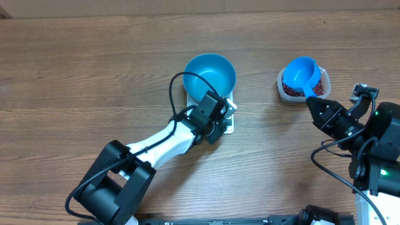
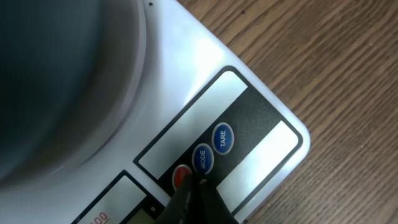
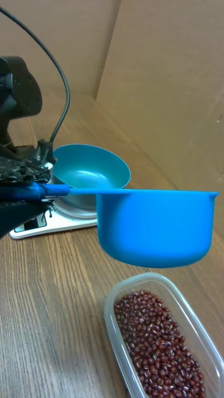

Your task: Scoop item into bowl and weigh 150g on scale

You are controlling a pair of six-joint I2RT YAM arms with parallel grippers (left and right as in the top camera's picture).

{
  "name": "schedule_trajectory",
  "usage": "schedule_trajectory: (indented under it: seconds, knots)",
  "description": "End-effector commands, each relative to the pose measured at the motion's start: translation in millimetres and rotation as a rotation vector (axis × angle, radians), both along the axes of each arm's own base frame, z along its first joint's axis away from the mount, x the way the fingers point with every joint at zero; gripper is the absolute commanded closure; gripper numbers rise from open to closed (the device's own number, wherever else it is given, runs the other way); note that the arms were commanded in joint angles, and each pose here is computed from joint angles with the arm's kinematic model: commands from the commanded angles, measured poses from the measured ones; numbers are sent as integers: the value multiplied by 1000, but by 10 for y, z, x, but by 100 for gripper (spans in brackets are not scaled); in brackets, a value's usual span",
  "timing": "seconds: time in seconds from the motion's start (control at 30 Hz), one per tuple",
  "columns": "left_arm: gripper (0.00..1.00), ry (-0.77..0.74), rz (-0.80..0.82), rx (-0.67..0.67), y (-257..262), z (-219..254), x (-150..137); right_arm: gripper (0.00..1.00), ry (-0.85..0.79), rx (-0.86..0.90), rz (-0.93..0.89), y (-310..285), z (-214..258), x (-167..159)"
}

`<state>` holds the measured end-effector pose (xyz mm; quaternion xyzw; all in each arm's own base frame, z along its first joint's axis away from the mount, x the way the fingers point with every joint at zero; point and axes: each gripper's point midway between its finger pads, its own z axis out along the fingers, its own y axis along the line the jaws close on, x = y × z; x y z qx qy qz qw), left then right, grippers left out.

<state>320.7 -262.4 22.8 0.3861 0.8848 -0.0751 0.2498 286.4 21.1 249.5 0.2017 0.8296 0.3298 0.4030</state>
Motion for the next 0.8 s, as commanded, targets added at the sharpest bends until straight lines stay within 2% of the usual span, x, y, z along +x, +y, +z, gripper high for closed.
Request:
schedule_trajectory:
  seconds: [0.0, 0.77]
  knots:
    - [96, -16, -6, 35, 39, -75, 23, 96, -56, -23, 9, -1, 192, 3]
    - [96, -41, 11, 50, 68, -64, 74, 96, -37, -19, 10, 6, 157, -19]
